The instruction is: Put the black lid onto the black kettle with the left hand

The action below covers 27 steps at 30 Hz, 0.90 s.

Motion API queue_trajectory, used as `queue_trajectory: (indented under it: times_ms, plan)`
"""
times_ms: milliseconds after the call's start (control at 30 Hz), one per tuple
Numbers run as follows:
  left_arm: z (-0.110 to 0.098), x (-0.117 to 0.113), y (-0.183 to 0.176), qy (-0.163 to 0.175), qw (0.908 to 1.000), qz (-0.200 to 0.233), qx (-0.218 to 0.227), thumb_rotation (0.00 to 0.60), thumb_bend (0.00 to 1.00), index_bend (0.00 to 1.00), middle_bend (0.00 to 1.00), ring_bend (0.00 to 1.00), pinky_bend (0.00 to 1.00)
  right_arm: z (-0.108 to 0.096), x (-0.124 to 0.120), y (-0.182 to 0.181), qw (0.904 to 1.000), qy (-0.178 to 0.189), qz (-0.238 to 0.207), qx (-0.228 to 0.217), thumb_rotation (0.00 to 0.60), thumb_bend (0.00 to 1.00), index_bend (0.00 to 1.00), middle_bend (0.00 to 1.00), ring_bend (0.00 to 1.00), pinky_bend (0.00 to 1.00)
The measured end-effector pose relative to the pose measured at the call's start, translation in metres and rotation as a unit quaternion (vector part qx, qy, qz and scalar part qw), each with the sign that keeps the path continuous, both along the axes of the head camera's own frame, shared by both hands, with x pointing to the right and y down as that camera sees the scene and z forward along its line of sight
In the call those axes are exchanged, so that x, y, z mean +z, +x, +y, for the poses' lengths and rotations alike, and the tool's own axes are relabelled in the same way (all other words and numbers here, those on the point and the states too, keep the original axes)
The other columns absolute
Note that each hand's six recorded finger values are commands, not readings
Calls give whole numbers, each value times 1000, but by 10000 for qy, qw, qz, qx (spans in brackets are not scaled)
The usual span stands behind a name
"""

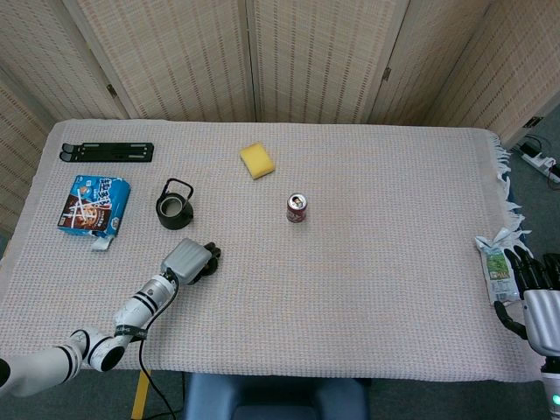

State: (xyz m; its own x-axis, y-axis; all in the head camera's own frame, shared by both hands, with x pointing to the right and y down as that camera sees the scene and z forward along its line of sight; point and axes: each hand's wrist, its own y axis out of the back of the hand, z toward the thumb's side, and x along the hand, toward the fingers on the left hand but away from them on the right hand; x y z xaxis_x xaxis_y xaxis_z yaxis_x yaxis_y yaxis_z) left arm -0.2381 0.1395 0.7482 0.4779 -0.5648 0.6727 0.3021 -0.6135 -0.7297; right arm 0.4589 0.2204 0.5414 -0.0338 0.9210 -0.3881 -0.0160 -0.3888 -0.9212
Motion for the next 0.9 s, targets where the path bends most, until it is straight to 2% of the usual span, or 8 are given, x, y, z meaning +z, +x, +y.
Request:
queue_trajectory:
  times_ms: [300, 500, 700, 900]
  plan:
    - [-3, 1, -1, 86, 9998, 107, -129, 600, 239, 395, 397, 800, 813, 0, 1, 0, 10000, -14, 3, 13, 600, 347, 22, 91, 146, 0]
    - [-10, -4, -6, 187, 9996, 132, -184, 600, 239, 405, 412, 802, 813, -1, 0, -1, 10000, -7, 3, -18, 600, 348, 24, 91, 147, 0]
    - [-29, -23, -15, 349, 9988, 188, -293, 600, 239, 405, 412, 802, 813, -1, 0, -2, 10000, -8, 8, -15, 600, 348, 29, 91, 147, 0]
    - [-67, -48, -29, 602, 9963, 177, -588, 600, 239, 405, 412, 802, 813, 1, 1, -2, 10000, -14, 2, -4, 600, 348, 33, 91, 149, 0]
